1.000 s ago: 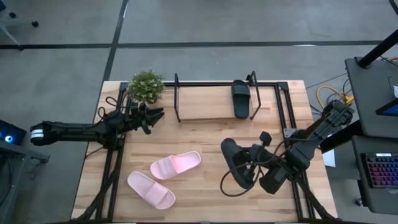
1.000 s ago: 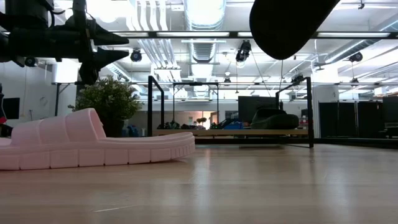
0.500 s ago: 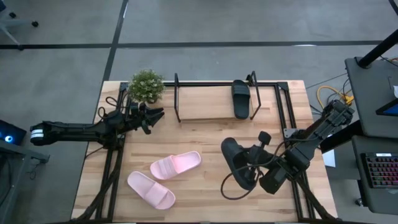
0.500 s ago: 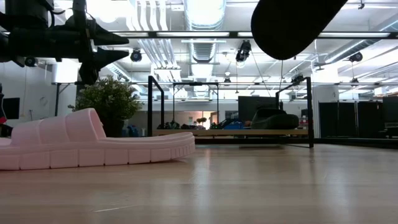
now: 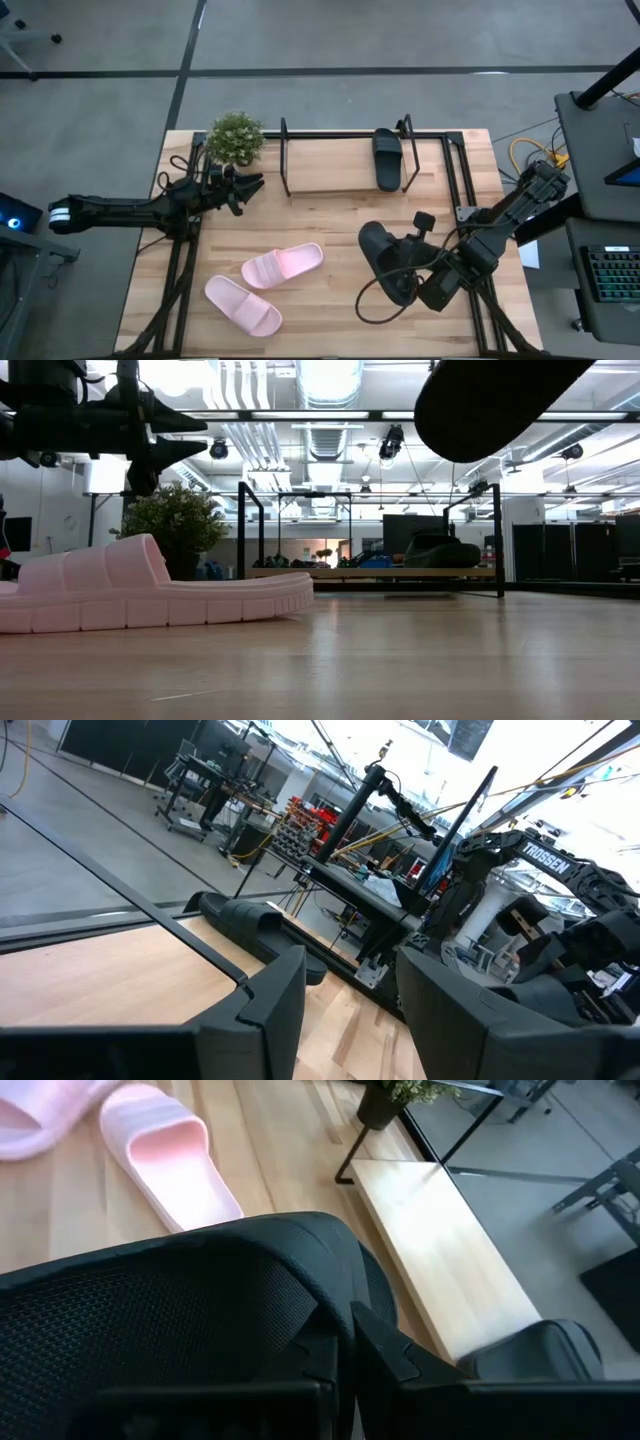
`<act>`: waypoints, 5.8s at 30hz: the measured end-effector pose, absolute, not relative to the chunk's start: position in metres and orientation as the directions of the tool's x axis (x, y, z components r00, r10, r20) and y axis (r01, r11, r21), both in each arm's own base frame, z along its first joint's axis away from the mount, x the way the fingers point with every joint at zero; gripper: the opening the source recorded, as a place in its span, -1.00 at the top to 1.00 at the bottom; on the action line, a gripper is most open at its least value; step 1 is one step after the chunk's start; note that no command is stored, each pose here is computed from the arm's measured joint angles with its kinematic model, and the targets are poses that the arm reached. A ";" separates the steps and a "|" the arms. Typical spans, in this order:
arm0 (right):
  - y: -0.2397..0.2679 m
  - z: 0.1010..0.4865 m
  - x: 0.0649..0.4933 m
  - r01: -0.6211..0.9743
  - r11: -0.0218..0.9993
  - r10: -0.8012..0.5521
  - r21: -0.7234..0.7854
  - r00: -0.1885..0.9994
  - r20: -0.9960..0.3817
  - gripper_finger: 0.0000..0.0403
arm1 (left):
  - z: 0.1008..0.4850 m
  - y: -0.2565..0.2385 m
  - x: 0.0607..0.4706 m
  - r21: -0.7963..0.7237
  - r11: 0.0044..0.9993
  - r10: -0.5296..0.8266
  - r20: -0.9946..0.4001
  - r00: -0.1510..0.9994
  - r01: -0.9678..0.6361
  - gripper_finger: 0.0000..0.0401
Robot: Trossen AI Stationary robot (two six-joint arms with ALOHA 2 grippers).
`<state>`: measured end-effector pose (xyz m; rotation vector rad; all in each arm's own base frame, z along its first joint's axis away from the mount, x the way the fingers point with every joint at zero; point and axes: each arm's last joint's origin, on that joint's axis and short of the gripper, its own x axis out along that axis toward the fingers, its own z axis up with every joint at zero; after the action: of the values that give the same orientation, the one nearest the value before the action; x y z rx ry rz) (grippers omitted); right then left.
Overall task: Pick and place slides into the shelf
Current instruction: Put the black slipper on the shelf
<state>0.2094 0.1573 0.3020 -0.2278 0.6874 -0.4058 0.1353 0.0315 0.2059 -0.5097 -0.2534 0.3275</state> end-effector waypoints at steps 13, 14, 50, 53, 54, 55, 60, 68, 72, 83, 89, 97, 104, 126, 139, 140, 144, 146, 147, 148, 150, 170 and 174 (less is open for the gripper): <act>0.150 0.300 0.209 0.299 0.887 -0.459 -0.352 0.659 -0.596 0.96 | 0.206 0.031 0.135 -0.514 0.823 0.366 0.155 0.917 -0.242 0.28; 0.150 0.300 0.209 0.300 0.887 -0.459 -0.352 0.658 -0.596 0.96 | 0.206 0.031 0.135 -0.514 0.823 0.367 0.155 0.917 -0.242 0.28; 0.104 0.321 0.239 0.471 0.768 -0.640 -0.433 0.595 -0.487 0.96 | 0.206 0.031 0.135 -0.515 0.823 0.367 0.155 0.917 -0.242 0.28; 0.098 0.324 0.242 0.473 0.756 -0.653 -0.452 0.582 -0.484 0.96 | 0.206 0.031 0.135 -0.514 0.823 0.367 0.155 0.917 -0.242 0.28; 0.096 0.324 0.243 0.470 0.752 -0.659 -0.463 0.576 -0.484 0.96 | 0.206 0.031 0.135 -0.514 0.823 0.367 0.155 0.917 -0.242 0.28; 0.093 0.325 0.244 0.468 0.747 -0.664 -0.473 0.571 -0.483 0.96 | 0.206 0.031 0.135 -0.514 0.823 0.366 0.155 0.917 -0.242 0.28; 0.079 0.327 0.249 0.474 0.719 -0.694 -0.509 0.535 -0.482 0.96 | 0.206 0.031 0.135 -0.514 0.823 0.366 0.155 0.917 -0.242 0.28; 0.061 0.328 0.258 0.461 0.700 -0.712 -0.545 0.501 -0.491 0.96 | 0.206 0.031 0.135 -0.514 0.823 0.366 0.155 0.917 -0.242 0.28; 0.053 0.331 0.266 0.441 0.707 -0.703 -0.553 0.521 -0.484 0.96 | 0.206 0.031 0.135 -0.514 0.823 0.366 0.155 0.918 -0.241 0.28; 0.011 0.335 0.281 0.421 0.669 -0.738 -0.612 0.474 -0.481 0.96 | 0.206 0.031 0.135 -0.514 0.823 0.366 0.155 0.917 -0.242 0.28; -0.008 0.335 0.285 0.419 0.637 -0.766 -0.647 0.439 -0.470 0.96 | 0.206 0.031 0.135 -0.514 0.823 0.366 0.155 0.917 -0.242 0.28; -0.032 0.340 0.291 0.418 0.627 -0.772 -0.657 0.449 -0.451 0.96 | 0.206 0.031 0.135 -0.514 0.823 0.366 0.155 0.918 -0.242 0.28; -0.060 0.342 0.291 0.420 0.599 -0.794 -0.682 0.420 -0.439 0.96 | 0.206 0.031 0.135 -0.515 0.823 0.366 0.155 0.918 -0.241 0.28; -0.103 0.296 0.332 0.272 0.610 -0.780 -0.745 0.371 -0.504 0.96 | 0.206 0.031 0.135 -0.517 0.821 0.366 0.155 0.917 -0.241 0.28; -0.123 0.285 0.333 0.278 0.635 -0.765 -0.720 0.351 -0.539 0.96 | 0.206 0.031 0.135 -0.517 0.821 0.366 0.153 0.918 -0.242 0.28; -0.124 0.285 0.332 0.278 0.636 -0.765 -0.720 0.350 -0.540 0.96 | 0.206 0.031 0.135 -0.516 0.821 0.366 0.153 0.918 -0.242 0.28; -0.126 0.285 0.332 0.280 0.638 -0.763 -0.717 0.351 -0.542 0.96 | 0.206 0.031 0.135 -0.516 0.821 0.366 0.153 0.918 -0.242 0.28; -0.127 0.283 0.331 0.290 0.653 -0.752 -0.700 0.357 -0.554 0.96 | 0.206 0.031 0.135 -0.516 0.821 0.366 0.153 0.918 -0.242 0.28; -0.127 0.281 0.331 0.296 0.655 -0.751 -0.695 0.355 -0.557 0.96 | 0.206 0.031 0.135 -0.516 0.821 0.366 0.153 0.918 -0.242 0.28; -0.127 0.280 0.330 0.297 0.656 -0.750 -0.694 0.352 -0.559 0.96 | 0.206 0.031 0.135 -0.516 0.821 0.367 0.152 0.918 -0.242 0.28; -0.127 0.278 0.330 0.292 0.658 -0.749 -0.694 0.348 -0.563 0.96 | 0.206 0.031 0.135 -0.516 0.822 0.366 0.152 0.918 -0.242 0.28; -0.131 0.242 0.325 0.248 0.623 -0.770 -0.742 0.363 -0.525 0.96 | 0.205 0.032 0.135 -0.515 0.821 0.367 0.147 0.919 -0.245 0.28; -0.134 0.234 0.320 0.240 0.628 -0.769 -0.741 0.339 -0.542 0.96 | 0.205 0.031 0.135 -0.515 0.821 0.367 0.147 0.919 -0.245 0.28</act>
<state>0.3197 -0.1342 0.2337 -0.6080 1.0242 -0.7120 0.1354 0.0315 0.2051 -0.5124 -0.2454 0.3292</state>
